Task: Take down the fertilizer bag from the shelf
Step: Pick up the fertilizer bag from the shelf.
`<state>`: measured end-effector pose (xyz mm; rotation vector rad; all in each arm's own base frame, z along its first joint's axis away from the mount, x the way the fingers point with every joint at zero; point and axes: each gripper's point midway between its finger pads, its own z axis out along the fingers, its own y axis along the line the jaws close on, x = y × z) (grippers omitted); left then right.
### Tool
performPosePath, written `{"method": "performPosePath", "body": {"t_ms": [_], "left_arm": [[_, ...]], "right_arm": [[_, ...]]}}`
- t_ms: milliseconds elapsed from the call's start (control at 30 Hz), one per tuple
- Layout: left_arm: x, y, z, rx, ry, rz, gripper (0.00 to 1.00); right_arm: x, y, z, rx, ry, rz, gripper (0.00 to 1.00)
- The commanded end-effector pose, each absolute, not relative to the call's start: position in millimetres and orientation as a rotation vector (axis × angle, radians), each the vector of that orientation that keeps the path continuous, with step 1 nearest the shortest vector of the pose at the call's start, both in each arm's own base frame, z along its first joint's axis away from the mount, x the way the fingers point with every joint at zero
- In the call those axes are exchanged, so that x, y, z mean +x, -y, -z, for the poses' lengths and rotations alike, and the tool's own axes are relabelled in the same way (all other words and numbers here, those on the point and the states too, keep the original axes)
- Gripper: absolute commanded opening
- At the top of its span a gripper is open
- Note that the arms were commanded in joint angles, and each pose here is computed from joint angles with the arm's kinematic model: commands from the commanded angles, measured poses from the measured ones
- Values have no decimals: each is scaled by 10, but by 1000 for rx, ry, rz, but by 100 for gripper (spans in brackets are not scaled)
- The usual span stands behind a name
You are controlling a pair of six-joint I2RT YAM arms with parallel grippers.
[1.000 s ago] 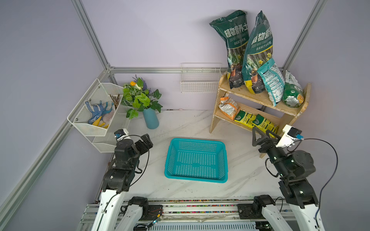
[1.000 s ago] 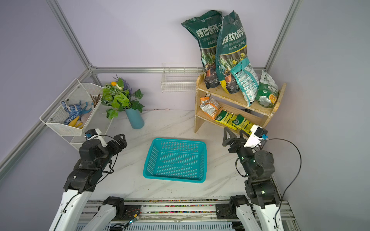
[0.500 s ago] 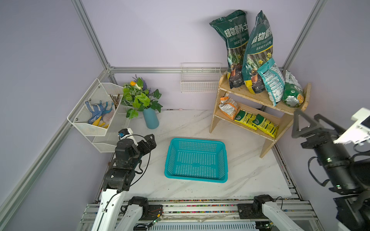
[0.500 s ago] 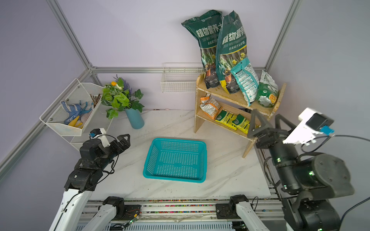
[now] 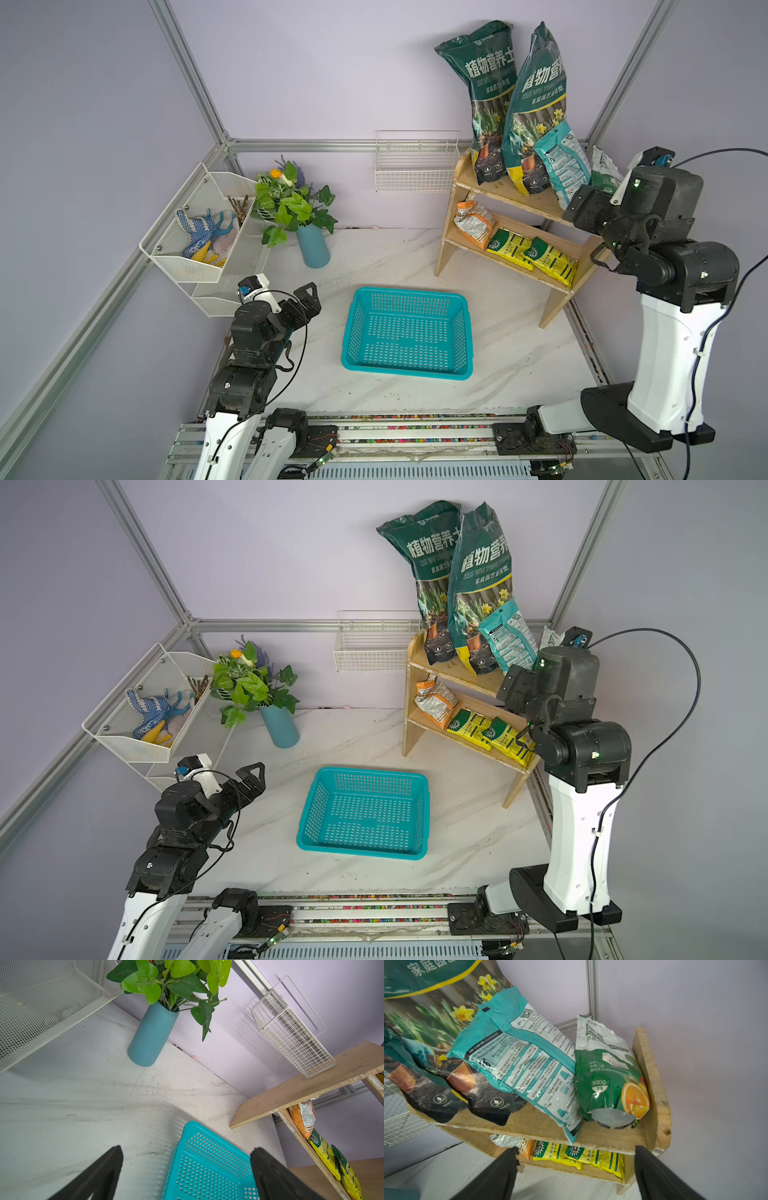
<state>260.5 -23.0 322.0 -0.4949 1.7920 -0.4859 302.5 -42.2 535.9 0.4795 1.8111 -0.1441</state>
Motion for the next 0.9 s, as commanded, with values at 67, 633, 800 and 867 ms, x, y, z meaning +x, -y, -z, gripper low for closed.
{"method": "performPosePath", "body": {"t_ms": [67, 633, 800, 867], "left_arm": [[2668, 230, -2999, -518, -1836, 478, 100], [2831, 321, -2850, -523, -1910, 510, 100], [2829, 319, -2857, -523, -1908, 510, 100], [2829, 318, -2858, -524, -1907, 511, 100]], "right_arm": [[2807, 595, -5588, 530, -1726, 227, 93], [3458, 765, -5301, 577, -1805, 325, 93], [3502, 929, -5217, 625, -1819, 317, 91], [3527, 971, -5171, 632, -1833, 312, 91]]}}
